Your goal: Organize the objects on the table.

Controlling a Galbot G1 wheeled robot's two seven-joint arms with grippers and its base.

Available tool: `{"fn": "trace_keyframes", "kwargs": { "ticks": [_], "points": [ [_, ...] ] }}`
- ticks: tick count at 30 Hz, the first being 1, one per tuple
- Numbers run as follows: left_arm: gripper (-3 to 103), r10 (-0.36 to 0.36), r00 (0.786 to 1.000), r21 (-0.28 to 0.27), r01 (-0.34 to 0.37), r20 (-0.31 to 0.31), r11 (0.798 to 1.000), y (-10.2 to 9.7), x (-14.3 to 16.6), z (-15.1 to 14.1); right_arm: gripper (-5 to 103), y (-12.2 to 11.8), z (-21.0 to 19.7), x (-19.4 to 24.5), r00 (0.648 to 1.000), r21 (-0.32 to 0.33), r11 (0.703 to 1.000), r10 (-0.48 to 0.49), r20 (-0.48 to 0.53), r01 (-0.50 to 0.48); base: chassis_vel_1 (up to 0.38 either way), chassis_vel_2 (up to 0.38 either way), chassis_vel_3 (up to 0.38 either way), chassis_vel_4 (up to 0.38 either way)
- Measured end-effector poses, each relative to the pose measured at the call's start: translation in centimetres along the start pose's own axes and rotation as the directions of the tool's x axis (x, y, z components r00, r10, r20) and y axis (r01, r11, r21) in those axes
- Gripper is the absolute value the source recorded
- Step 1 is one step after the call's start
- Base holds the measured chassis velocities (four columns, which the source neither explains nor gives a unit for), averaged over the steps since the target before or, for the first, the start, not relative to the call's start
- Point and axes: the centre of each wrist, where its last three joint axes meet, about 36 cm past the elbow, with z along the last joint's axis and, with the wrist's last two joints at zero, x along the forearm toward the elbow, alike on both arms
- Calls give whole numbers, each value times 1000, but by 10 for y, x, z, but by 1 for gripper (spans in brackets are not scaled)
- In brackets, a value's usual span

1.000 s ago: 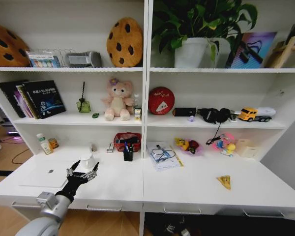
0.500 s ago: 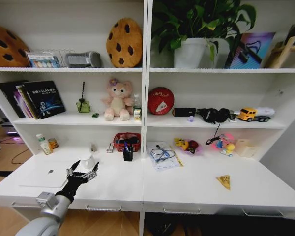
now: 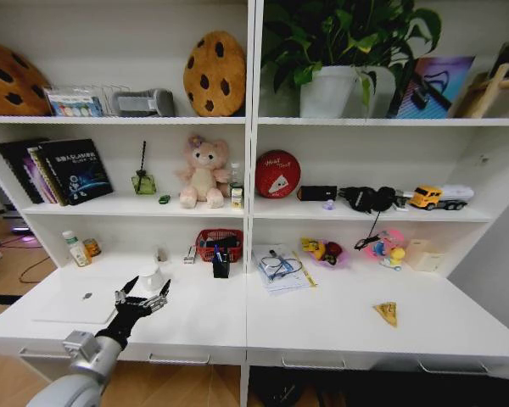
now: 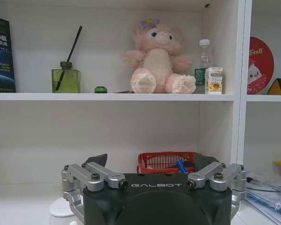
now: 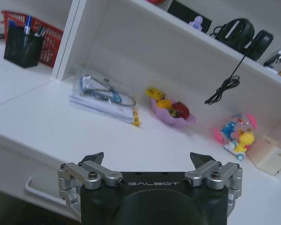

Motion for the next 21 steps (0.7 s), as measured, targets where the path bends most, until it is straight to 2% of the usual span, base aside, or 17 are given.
{"fn": "trace_keyframes", "kwargs": {
  "ticks": [2, 4, 5, 6, 7, 9, 10, 11, 12, 15, 16, 17, 21],
  "points": [
    [100, 0, 1000, 0, 0, 0, 1000, 0, 0, 0, 100, -3, -7, -9, 1000, -14, 1000, 7, -8, -7, 0, 0, 0, 0],
    [100, 0, 1000, 0, 0, 0, 1000, 0, 0, 0, 100, -16, -26, -47, 998, -93, 994, 58, -2, -57, 0, 0, 0, 0],
    [100, 0, 1000, 0, 0, 0, 1000, 0, 0, 0, 100, -16, -26, -47, 998, -93, 994, 58, -2, -57, 0, 0, 0, 0],
    [100, 0, 1000, 0, 0, 0, 1000, 0, 0, 0, 100, -23, -32, -70, 996, -147, 985, 89, -11, -89, 0, 0, 0, 0],
    [100, 0, 1000, 0, 0, 0, 1000, 0, 0, 0, 100, -23, -32, -70, 996, -147, 985, 89, -11, -89, 0, 0, 0, 0],
    [100, 0, 1000, 0, 0, 0, 1000, 0, 0, 0, 100, -54, -43, -121, 990, -260, 956, 139, -20, -140, 0, 0, 0, 0],
    [100, 0, 1000, 0, 0, 0, 1000, 0, 0, 0, 100, -63, -44, -131, 988, -276, 949, 151, -15, -149, 0, 0, 0, 0],
    [100, 0, 1000, 0, 0, 0, 1000, 0, 0, 0, 100, -63, -44, -131, 988, -276, 949, 151, -15, -149, 0, 0, 0, 0],
    [100, 0, 1000, 0, 0, 0, 1000, 0, 0, 0, 100, -79, -41, -146, 985, -294, 941, 173, -4, -166, 0, 0, 0, 0],
    [100, 0, 1000, 0, 0, 0, 1000, 0, 0, 0, 100, -90, -35, -157, 982, -305, 935, 191, 4, -181, 0, 0, 0, 0],
    [100, 0, 1000, 0, 0, 0, 1000, 0, 0, 0, 100, -107, -27, -170, 973, -313, 926, 229, 17, -213, 0, 0, 0, 0],
    [100, 0, 1000, 0, 0, 0, 1000, 0, 0, 0, 100, -113, -23, -175, 968, -315, 920, 250, 16, -232, 0, 0, 0, 0],
    [100, 0, 1000, 0, 0, 0, 1000, 0, 0, 0, 100, -126, -12, -179, 953, -317, 904, 302, -6, -288, 0, 0, 0, 0]
  ]
}}
